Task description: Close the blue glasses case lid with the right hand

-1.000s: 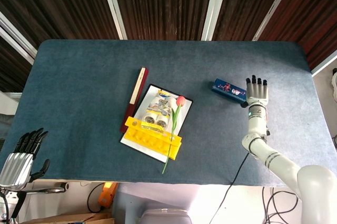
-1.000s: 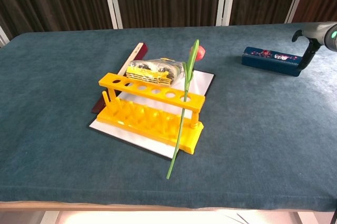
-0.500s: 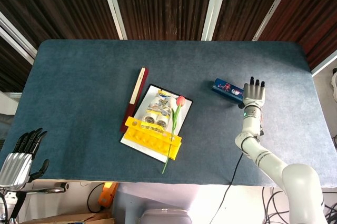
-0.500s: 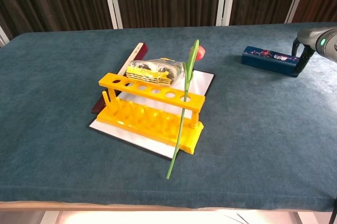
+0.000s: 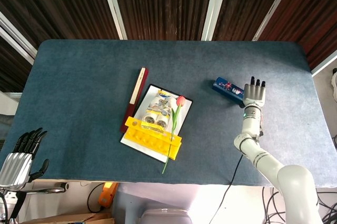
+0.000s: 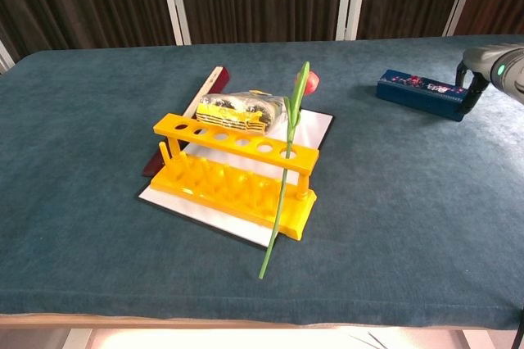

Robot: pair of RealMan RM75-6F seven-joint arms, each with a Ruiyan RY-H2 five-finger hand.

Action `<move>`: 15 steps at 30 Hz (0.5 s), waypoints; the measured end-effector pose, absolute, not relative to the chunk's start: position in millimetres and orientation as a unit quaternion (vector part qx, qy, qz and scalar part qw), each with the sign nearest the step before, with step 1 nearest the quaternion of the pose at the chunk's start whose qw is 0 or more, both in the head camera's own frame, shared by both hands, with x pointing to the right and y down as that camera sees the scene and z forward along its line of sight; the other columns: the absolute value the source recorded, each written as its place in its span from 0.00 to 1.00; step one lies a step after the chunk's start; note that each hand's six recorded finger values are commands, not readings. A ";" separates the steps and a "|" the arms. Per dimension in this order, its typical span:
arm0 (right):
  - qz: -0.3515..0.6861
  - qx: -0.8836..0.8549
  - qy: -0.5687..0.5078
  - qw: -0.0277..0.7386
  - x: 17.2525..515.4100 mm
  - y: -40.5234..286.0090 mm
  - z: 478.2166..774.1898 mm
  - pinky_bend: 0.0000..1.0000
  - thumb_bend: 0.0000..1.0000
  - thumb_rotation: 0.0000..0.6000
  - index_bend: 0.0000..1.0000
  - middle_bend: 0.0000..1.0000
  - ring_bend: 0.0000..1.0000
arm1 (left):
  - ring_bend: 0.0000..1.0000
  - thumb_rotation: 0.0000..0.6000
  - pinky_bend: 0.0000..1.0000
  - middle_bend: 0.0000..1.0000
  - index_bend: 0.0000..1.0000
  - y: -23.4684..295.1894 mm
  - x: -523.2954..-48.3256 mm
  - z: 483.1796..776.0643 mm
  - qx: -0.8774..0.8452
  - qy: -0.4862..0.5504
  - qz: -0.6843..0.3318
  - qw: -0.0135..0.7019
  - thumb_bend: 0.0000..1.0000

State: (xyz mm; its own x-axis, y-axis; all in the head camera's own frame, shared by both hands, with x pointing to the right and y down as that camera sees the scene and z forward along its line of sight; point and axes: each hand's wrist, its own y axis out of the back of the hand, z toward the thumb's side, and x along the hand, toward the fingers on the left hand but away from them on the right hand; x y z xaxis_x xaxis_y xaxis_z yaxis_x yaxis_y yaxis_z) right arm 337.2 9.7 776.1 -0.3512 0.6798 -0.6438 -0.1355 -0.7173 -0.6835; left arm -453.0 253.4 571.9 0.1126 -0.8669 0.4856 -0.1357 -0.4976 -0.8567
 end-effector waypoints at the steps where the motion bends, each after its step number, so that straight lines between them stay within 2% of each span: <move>1: 0.776 -0.508 -0.269 0.262 337.1 10.0 776.4 0.06 0.36 1.00 0.14 0.00 0.00 | 0.00 1.00 0.07 0.00 0.00 253.3 -452.9 572.0 -0.668 0.375 -0.550 0.332 0.42; 3: 0.773 -0.512 -0.266 0.264 335.9 9.8 776.0 0.06 0.29 1.00 0.03 0.00 0.00 | 0.00 1.00 0.07 0.00 0.00 253.2 -452.7 572.0 -0.668 0.375 -0.550 0.332 0.42; 5: 0.769 -0.515 -0.264 0.272 333.7 9.4 774.2 0.05 0.25 1.00 0.00 0.00 0.00 | 0.00 1.00 0.07 0.00 0.00 253.3 -452.7 571.5 -0.668 0.376 -0.550 0.332 0.42; 11: 0.754 -0.522 -0.260 0.303 327.9 14.4 759.4 0.04 0.22 1.00 0.00 0.00 0.00 | 0.00 1.00 0.07 0.00 0.00 253.5 -453.3 570.0 -0.668 0.377 -0.549 0.333 0.42; 15: 0.733 -0.535 -0.266 0.325 326.5 25.9 738.6 0.03 0.22 1.00 0.00 0.00 0.00 | 0.00 1.00 0.07 0.00 0.00 254.6 -452.3 569.3 -0.669 0.376 -0.547 0.334 0.42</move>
